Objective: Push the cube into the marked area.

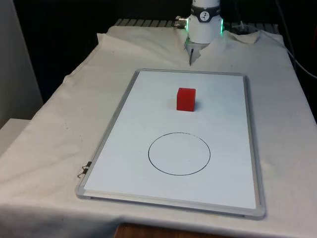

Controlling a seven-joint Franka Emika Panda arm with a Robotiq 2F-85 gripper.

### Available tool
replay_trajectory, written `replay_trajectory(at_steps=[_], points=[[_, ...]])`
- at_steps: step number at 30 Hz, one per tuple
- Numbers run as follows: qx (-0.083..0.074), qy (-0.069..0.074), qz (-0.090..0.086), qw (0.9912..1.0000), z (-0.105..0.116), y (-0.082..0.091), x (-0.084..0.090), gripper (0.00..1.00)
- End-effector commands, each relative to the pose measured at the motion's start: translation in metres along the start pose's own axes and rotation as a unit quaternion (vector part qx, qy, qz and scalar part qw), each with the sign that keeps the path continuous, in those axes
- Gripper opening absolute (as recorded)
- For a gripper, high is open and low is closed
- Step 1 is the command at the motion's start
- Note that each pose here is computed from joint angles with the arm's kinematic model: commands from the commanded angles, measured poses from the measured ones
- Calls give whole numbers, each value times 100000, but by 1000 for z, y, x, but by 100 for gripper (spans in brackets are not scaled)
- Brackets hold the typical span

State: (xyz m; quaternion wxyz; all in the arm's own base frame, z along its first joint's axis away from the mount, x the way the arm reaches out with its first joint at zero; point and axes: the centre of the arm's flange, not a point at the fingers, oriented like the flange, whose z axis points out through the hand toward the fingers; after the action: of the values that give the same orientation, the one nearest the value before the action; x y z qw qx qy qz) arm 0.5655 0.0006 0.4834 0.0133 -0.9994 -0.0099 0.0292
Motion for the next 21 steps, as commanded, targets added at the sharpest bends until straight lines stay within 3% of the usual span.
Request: replay_trajectory(at_steps=[1, 5, 7, 8, 12, 13, 15, 16, 19, 20, 21], points=[[11, 50, 48, 100000, -1, 0, -1, 99], [15, 50, -2, 100000, -1, 0, -1, 81], [0, 0, 0, 100000, 0, 0, 0, 63], [16, 0, -2, 100000, -1, 0, -1, 63], [16, 0, -2, 100000, -1, 0, -1, 43], [16, 0, -2, 100000, -1, 0, -1, 33], [0, 0, 0, 100000, 0, 0, 0, 24], [16, 0, -2, 100000, -1, 0, -1, 24], [-17, 98, 41, 100000, 1, 0, -3, 9], [-75, 144, 124, 100000, 4, 0, -6, 0], [-59, 194, 130, 100000, 5, 1, -8, 0]])
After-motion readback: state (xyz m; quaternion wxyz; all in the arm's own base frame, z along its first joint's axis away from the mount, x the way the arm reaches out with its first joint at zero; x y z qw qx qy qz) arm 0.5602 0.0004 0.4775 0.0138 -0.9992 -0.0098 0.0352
